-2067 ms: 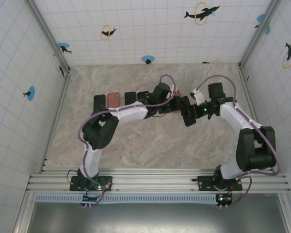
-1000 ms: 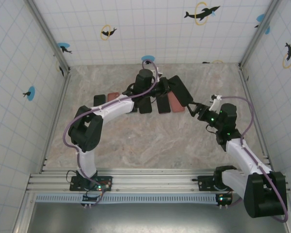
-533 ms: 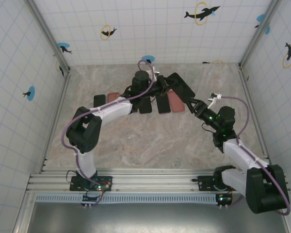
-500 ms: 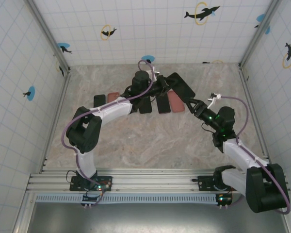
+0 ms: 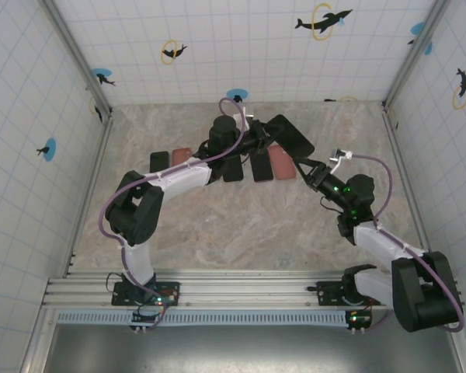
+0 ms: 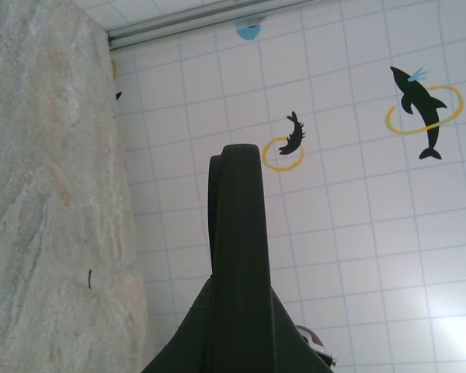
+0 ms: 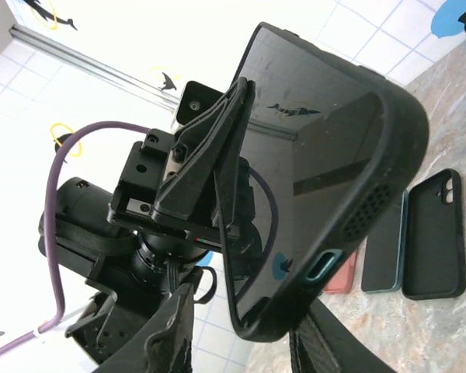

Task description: Take the phone out of the phone case

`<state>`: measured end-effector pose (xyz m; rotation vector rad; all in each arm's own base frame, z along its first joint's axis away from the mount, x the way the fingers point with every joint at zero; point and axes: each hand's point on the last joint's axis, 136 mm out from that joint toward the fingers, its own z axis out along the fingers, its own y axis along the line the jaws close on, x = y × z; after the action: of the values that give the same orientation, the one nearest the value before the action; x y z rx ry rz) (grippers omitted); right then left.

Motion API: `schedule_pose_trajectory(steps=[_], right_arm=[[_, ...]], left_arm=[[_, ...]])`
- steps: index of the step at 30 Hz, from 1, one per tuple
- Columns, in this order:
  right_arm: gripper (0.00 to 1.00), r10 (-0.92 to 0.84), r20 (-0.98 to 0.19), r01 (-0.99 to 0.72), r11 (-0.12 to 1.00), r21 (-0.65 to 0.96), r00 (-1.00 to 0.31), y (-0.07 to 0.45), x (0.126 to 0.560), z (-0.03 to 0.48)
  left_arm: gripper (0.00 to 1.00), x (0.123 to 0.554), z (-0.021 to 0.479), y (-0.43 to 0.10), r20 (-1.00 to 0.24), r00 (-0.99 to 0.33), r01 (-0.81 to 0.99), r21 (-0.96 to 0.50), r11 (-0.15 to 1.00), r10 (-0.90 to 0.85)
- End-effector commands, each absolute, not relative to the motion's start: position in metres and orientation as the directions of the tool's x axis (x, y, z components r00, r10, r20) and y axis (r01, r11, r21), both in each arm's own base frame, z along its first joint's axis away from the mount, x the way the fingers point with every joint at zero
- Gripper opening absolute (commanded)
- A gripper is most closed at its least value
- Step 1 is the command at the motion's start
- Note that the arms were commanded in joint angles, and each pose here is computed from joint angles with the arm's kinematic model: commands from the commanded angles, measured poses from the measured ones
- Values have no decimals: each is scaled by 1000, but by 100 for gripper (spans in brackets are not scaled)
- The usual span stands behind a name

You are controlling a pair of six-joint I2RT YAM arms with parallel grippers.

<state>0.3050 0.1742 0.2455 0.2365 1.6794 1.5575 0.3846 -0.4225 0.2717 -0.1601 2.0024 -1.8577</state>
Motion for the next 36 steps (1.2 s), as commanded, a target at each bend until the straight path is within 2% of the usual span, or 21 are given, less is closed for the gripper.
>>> schedule_pose_trajectory(steps=[1, 17, 22, 31, 36], right_arm=[[31, 635, -442, -429, 186, 884, -634, 176, 302, 258], [12, 620, -455, -438, 193, 878, -639, 178, 303, 255], [9, 587, -492, -455, 223, 862, -643, 181, 304, 249], [4, 446, -657, -561, 344, 753, -608, 187, 303, 232], [2, 418, -678, -600, 321, 732, -604, 187, 300, 227]], left_arm=[[11, 377, 326, -413, -259, -892, 280, -960, -3, -371], [11, 372, 336, -409, -237, -896, 273, -961, -44, -376], [10, 367, 346, -408, -218, -904, 266, -960, -84, -368], [9, 351, 371, -403, -212, -920, 279, -945, -173, -328], [8, 338, 391, -399, -267, -913, 339, -918, -208, -309]])
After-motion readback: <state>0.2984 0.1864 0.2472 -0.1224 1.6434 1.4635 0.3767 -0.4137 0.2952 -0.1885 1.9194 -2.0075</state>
